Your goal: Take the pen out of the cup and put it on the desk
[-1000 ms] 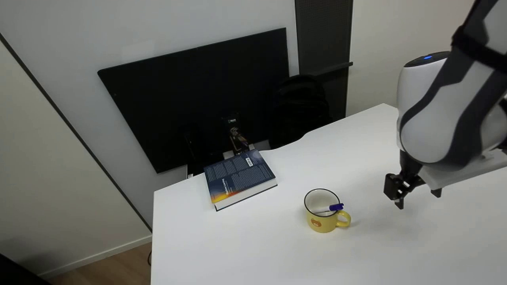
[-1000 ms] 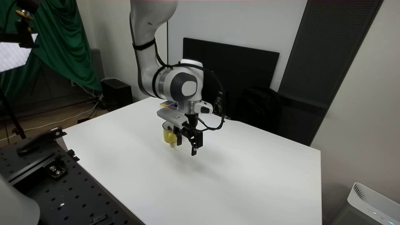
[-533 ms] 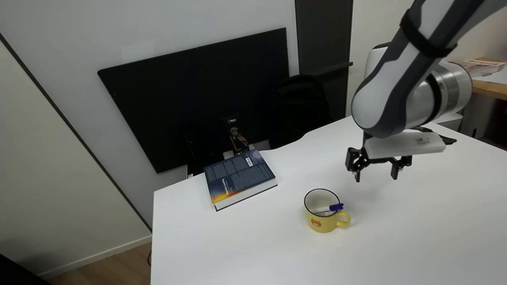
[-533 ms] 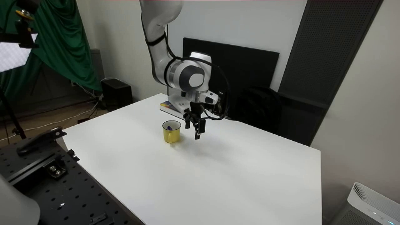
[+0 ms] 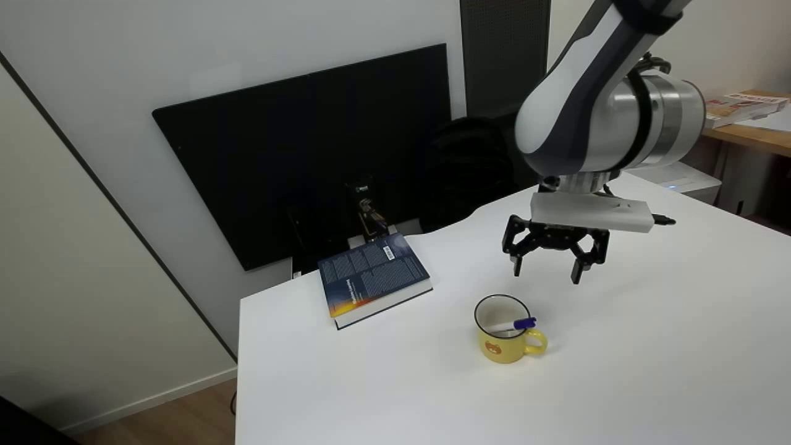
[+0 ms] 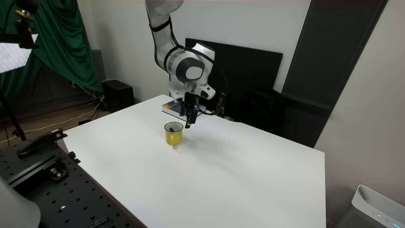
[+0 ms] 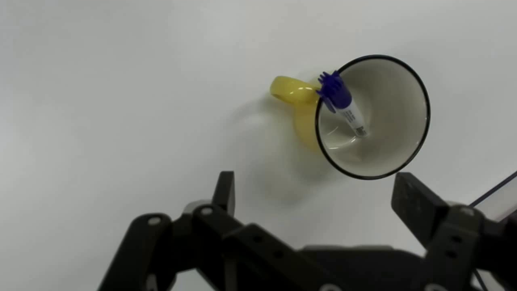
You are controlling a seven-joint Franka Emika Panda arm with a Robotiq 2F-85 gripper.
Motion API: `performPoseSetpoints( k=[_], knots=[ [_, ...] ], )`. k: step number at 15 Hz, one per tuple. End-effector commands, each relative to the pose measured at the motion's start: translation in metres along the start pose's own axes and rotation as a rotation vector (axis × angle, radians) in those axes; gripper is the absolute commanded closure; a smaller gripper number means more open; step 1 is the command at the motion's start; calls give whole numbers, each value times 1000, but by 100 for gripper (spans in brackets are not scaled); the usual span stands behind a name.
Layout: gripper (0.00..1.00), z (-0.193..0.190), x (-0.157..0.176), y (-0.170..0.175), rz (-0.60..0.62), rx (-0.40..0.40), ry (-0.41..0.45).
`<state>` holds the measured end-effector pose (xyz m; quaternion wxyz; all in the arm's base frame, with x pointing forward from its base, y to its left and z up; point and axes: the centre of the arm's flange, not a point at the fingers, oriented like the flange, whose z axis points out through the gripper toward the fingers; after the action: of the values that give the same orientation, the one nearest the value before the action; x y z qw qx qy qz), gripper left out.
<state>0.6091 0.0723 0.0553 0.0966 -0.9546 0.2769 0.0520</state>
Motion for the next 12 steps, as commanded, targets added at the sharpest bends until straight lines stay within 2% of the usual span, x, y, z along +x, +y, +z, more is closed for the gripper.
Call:
performPoseSetpoints(
  k=[1,8,12],
  knots=[
    [0,1,0,0,-1,-2,1],
    [0,2,1,3,1,-6,2],
    [0,17,-18,5,43,-4,35]
  ],
)
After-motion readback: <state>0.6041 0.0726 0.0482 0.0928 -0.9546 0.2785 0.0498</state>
